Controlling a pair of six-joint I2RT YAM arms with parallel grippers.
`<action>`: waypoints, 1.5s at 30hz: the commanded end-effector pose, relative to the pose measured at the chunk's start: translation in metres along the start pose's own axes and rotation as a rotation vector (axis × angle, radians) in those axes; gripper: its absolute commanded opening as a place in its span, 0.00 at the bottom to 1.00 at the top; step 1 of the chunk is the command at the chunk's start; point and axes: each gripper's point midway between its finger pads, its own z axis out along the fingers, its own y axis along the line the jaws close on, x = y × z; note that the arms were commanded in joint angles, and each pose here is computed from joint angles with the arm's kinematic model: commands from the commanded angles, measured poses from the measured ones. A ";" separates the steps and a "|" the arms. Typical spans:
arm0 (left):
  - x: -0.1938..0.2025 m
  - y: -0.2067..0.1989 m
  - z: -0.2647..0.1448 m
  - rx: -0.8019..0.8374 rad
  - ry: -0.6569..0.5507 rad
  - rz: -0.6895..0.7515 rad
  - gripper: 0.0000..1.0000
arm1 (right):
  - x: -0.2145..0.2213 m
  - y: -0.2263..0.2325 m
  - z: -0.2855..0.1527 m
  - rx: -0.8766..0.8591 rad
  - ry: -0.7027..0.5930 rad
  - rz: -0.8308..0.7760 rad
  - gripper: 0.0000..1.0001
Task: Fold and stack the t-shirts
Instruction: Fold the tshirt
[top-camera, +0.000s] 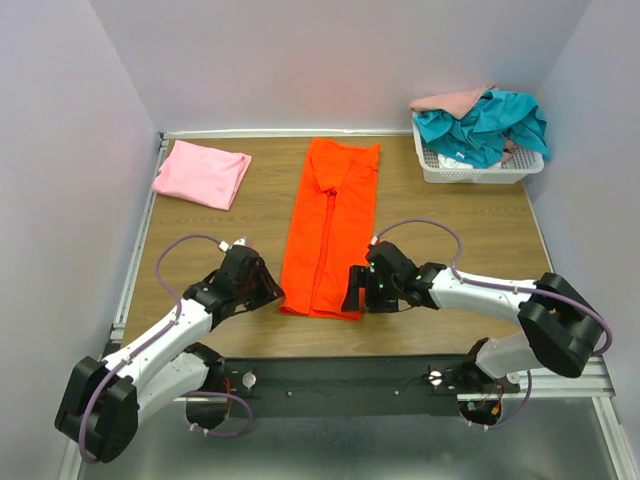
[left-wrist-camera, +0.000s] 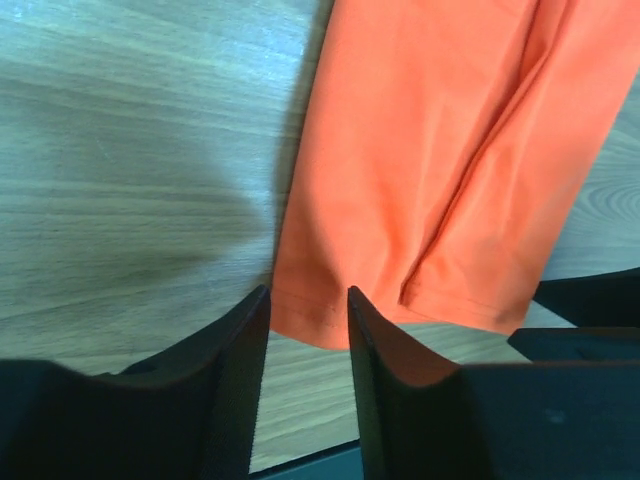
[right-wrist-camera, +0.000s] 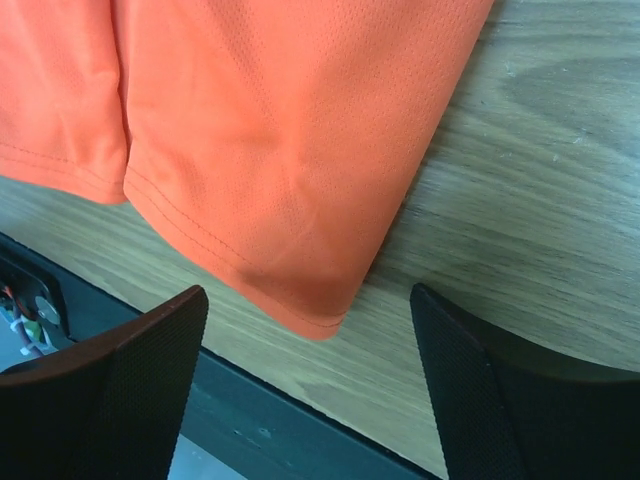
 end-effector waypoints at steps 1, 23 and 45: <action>0.000 -0.005 0.001 0.023 0.005 0.000 0.46 | 0.014 -0.013 0.007 0.068 0.044 0.012 0.86; 0.034 -0.003 0.011 0.116 0.137 0.076 0.00 | 0.036 -0.015 0.002 0.045 0.105 0.063 0.10; -0.095 -0.127 -0.014 0.288 -0.192 0.194 0.00 | -0.100 0.024 -0.032 0.090 -0.318 -0.053 0.02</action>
